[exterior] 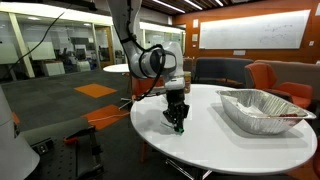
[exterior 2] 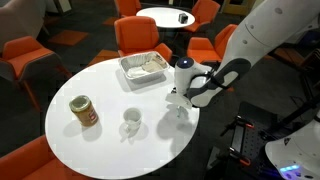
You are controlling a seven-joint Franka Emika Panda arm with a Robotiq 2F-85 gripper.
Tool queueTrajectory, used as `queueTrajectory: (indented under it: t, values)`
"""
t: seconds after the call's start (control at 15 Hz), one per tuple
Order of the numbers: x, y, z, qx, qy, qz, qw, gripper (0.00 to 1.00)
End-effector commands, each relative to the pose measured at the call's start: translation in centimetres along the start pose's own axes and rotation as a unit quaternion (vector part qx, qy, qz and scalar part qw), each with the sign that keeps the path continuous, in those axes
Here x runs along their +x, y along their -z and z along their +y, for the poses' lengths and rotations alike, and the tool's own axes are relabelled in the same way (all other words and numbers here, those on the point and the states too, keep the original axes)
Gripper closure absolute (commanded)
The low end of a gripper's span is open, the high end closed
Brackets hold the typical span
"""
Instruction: Move the green marker to the right
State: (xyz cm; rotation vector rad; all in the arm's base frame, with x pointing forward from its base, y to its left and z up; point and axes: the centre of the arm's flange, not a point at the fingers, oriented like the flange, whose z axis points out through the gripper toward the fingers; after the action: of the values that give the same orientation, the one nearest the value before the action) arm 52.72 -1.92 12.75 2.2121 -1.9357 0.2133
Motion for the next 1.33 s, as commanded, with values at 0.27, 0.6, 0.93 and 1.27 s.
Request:
queueTrajectory:
  t: [0.27,0.6,0.93,1.27]
  values:
    - [-0.7,2.0,1.4,0.026,-0.017,0.007,0.9995,0.39]
    - [0.8,11.6,0.2,0.036,-0.028,-0.022,0.9987,0.00]
    - [0.4,21.4,1.4,0.028,-0.005,-0.037,0.9989,0.00]
    - [-0.9,26.5,2.7,0.048,0.011,-0.038,0.9981,0.00]
